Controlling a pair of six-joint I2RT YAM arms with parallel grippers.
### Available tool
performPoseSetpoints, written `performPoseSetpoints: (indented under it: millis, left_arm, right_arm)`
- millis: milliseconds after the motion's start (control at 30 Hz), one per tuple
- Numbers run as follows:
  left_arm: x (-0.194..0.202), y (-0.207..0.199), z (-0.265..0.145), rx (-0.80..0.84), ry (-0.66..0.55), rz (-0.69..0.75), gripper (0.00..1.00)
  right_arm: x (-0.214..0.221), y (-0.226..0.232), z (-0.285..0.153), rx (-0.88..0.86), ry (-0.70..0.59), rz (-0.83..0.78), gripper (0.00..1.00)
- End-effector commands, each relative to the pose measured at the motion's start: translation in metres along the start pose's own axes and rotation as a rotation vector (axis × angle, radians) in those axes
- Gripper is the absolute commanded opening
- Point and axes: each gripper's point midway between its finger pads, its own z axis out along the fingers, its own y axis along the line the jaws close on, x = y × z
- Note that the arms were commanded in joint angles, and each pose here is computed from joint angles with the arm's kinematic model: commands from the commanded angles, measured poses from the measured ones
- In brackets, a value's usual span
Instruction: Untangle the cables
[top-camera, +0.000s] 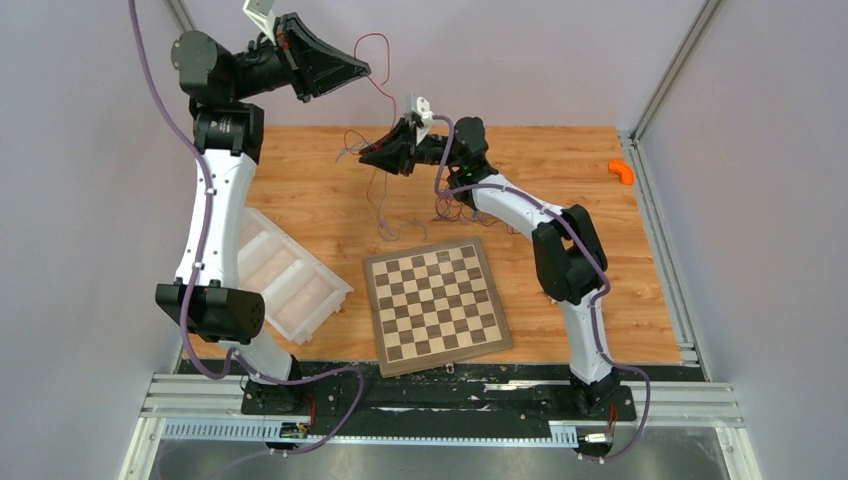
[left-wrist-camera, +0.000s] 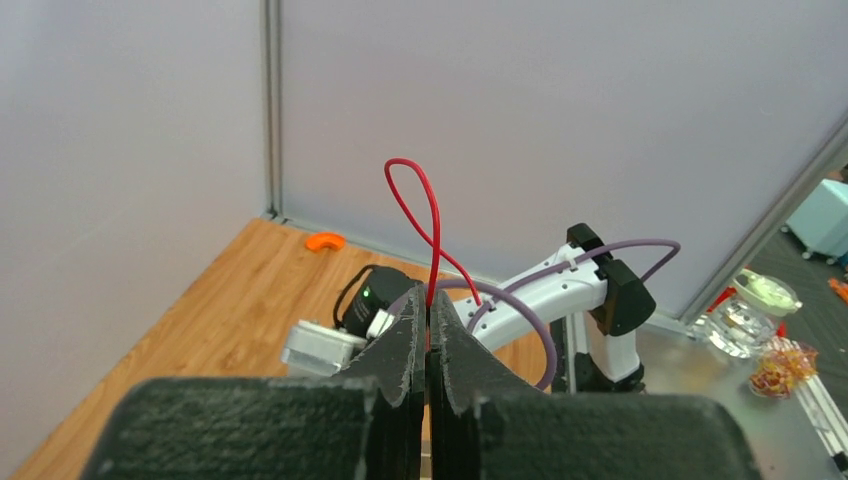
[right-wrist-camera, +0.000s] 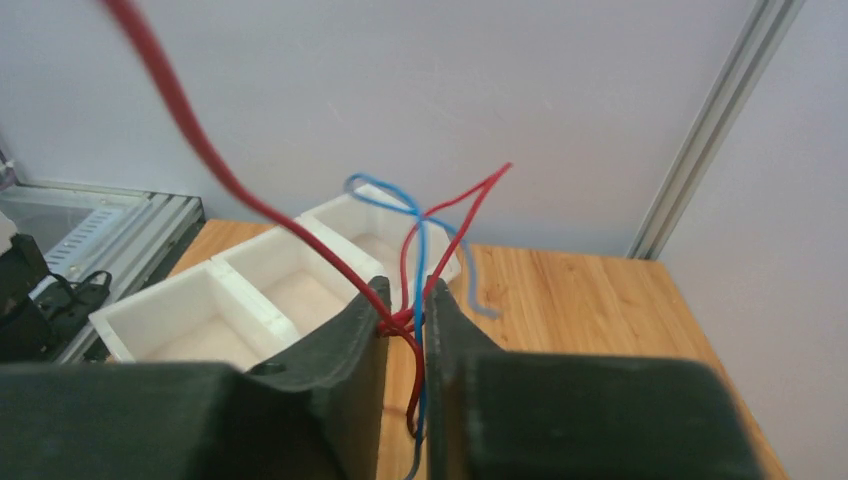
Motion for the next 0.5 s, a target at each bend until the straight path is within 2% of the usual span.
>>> performPoseSetpoints:
  millis: [0, 467]
  left_arm:
    - [-0.042, -0.015, -0.017, -0.045, -0.043, 0.175, 0.00]
    - [-0.102, 0.019, -0.073, -0.350, -0.185, 0.352, 0.00]
  right_arm:
    - [0.025, -0.006, -0.023, 0.049, 0.074, 0.008, 0.07]
    - [0.081, 0.009, -0.081, 0.069, 0.271, 0.106, 0.08]
